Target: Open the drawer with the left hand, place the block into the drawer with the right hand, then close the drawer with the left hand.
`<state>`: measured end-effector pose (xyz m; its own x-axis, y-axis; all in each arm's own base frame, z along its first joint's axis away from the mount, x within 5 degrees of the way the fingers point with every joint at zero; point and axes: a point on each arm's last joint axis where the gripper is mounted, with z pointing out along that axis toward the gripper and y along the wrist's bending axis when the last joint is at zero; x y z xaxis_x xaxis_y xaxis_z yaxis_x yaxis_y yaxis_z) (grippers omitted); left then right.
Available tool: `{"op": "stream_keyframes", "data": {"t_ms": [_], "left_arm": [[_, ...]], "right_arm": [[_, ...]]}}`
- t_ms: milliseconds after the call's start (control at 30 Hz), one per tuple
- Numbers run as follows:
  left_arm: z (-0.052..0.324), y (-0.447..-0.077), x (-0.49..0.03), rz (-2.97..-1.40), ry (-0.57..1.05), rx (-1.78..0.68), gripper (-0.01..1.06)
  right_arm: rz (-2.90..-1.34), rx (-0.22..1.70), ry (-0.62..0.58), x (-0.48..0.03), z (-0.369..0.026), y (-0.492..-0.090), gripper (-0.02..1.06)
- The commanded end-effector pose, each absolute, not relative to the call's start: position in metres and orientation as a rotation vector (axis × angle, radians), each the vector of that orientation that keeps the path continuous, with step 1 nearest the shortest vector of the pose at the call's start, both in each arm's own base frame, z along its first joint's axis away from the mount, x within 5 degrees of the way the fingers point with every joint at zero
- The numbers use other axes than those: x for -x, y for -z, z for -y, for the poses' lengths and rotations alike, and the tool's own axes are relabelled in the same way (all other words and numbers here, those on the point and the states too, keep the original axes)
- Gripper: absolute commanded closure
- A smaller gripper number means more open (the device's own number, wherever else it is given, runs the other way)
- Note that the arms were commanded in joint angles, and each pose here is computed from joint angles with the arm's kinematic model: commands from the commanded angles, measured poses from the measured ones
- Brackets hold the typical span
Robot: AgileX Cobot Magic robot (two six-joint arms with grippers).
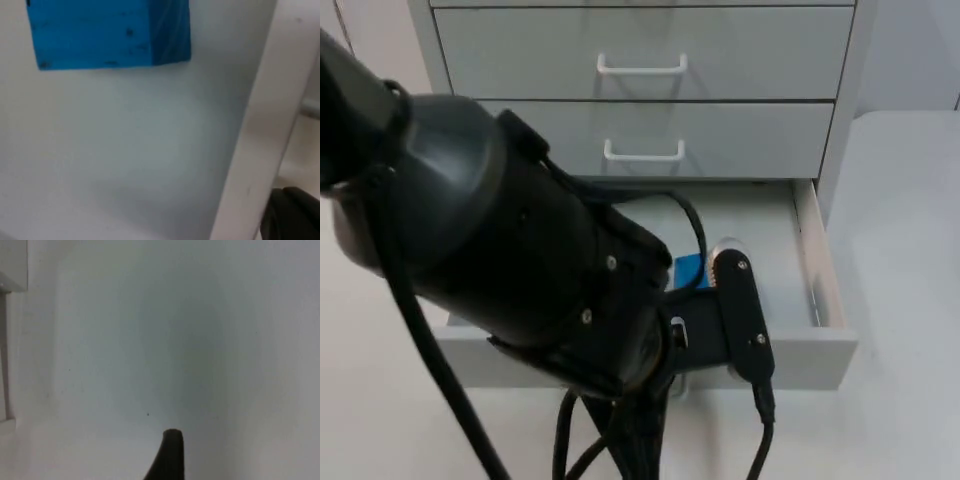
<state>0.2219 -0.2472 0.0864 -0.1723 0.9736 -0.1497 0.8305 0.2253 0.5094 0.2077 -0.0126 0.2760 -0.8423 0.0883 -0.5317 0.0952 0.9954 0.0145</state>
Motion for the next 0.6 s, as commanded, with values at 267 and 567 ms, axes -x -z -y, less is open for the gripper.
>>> {"op": "stream_keyframes", "data": {"t_ms": [267, 567], "left_arm": [[0.244, -0.102, -0.251, -1.934, -0.517, -1.449, 1.05], [0.224, -0.107, -0.285, -2.007, -0.457, -1.277, 1.05]], "right_arm": [[-2.568, -0.135, 0.023, -0.207, 0.014, -0.276, 0.32], [-2.568, -0.135, 0.023, -0.207, 0.014, -0.276, 0.32]]}}
